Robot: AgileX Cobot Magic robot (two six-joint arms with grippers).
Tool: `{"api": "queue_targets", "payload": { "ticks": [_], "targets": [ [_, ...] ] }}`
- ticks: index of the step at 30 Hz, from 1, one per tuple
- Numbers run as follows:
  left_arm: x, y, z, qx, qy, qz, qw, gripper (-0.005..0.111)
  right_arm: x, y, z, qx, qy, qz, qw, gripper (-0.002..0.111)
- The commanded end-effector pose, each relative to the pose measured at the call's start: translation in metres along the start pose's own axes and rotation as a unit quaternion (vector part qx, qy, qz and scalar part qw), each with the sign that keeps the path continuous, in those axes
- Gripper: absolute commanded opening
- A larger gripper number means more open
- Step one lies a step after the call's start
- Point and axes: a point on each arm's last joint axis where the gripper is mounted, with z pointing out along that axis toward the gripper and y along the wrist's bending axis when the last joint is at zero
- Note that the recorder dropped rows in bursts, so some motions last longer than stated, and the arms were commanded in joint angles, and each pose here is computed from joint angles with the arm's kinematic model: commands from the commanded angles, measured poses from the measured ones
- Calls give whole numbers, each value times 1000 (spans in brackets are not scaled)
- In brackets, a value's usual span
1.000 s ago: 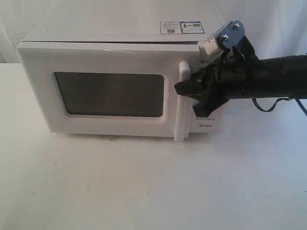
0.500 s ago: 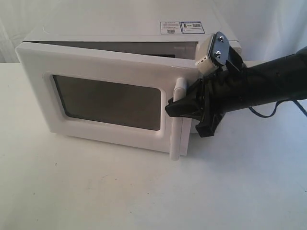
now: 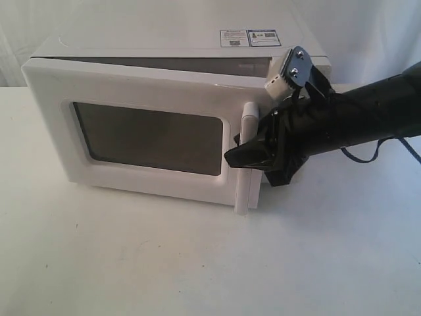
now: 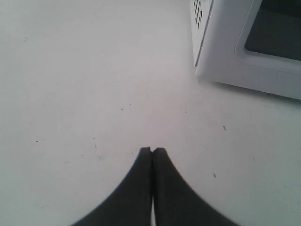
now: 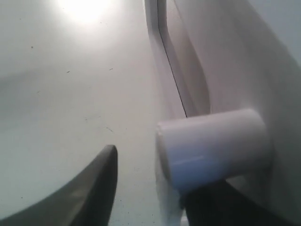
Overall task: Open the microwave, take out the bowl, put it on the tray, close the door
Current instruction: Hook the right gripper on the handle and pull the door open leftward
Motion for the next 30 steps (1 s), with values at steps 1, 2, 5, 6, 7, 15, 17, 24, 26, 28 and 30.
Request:
{"api": "queue_targets", "payload": {
  "ticks": [1,2,5,6,7,15,17,24,26,28,30],
  "targets": [
    [1,0,0,0,-1,-5,1000,0,9,8,4,-39,37,17,998,43],
    [1,0,0,0,-1,-5,1000,0,11,8,4,-40,48,17,998,43],
    [1,0,0,0,-1,-5,1000,0,16,9,3,-40,80,31,996,43],
    [1,0,0,0,-1,-5,1000,0,18,9,1,-38,92,32,994,43],
    [1,0,0,0,-1,-5,1000,0,20,10,0,-37,107,37,993,43],
    [1,0,0,0,-1,-5,1000,0,11,31,-37,8,182,69,981,37],
    [1,0,0,0,-1,-5,1000,0,6,34,-47,42,183,47,981,25],
    [1,0,0,0,-1,-5,1000,0,-20,16,-53,170,45,88,980,0],
    [1,0,0,0,-1,-5,1000,0,-25,15,-53,177,11,110,978,0],
    [1,0,0,0,-1,-5,1000,0,-29,15,-53,173,-10,100,980,0],
    [1,0,0,0,-1,-5,1000,0,-30,20,-51,145,-10,86,986,0]
  ]
}}
